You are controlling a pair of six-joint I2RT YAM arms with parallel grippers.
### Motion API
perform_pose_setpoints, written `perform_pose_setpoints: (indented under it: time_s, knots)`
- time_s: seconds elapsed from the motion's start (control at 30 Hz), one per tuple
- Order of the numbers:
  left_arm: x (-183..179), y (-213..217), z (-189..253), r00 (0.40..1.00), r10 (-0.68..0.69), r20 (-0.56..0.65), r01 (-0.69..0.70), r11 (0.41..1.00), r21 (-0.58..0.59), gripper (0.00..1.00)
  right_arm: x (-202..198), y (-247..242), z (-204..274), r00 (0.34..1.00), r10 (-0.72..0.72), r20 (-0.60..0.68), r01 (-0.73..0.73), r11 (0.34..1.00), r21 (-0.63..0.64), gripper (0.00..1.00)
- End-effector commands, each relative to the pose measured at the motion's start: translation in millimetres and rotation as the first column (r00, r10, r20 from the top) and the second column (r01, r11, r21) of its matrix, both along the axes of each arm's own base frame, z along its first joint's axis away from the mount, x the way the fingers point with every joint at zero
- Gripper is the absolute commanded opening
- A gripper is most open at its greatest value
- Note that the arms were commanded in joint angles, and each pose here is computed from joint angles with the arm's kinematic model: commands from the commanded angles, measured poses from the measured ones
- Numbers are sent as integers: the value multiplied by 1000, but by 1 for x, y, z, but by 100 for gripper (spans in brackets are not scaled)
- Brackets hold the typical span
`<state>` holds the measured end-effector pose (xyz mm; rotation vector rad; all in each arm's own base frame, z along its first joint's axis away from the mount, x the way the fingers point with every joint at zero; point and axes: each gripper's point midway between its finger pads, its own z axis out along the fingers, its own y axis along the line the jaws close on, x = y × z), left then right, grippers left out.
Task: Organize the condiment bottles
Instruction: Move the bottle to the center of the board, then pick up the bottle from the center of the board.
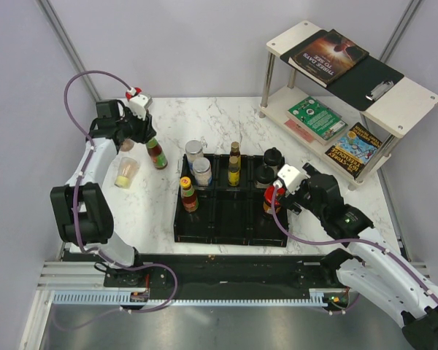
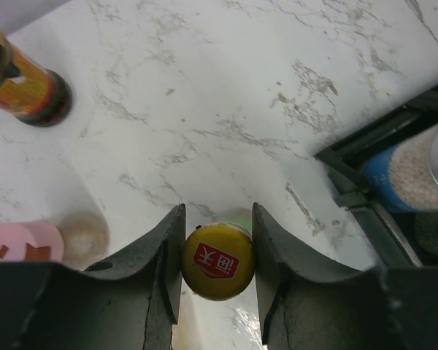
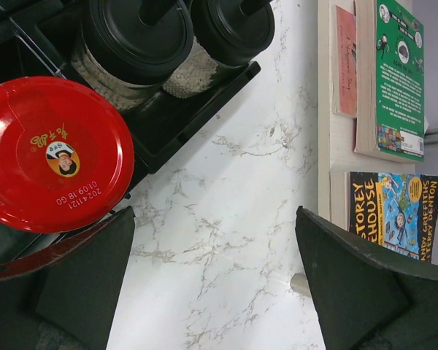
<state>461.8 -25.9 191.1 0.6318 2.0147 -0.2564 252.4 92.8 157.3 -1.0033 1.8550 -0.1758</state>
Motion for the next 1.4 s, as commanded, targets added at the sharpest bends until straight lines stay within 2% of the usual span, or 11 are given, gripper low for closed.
perform_pose_setpoints:
  time_s: [0.0,0.3,0.37,0.47,0.73,1.1,1.37]
  knots:
    - [-20,-22,40,987,-90,136,90,996,7,2,2,0,7,1000,-11,21,11,1000,24,98]
    - [-48,-44,34,980,-140,139,140,990,11,2,2,0,10,1000,-10,26,9,999,31,98]
    - [-51,-47,33,979,-146,138,145,989,21,22,1,-1,10,1000,-10,24,9,999,31,98]
    - [-55,-48,28,980,-150,127,149,989,24,41,1,-1,10,1000,-10,23,9,999,33,98]
    - [-62,-48,27,980,-158,122,156,987,29,68,1,0,10,1000,-7,22,7,999,35,98]
    - [-69,-49,12,981,-184,67,182,983,39,75,1,-1,9,1000,-11,19,10,999,34,98]
    - [-85,-64,-3,962,-272,-10,272,961,59,77,1,-1,8,1000,-10,16,9,999,31,98]
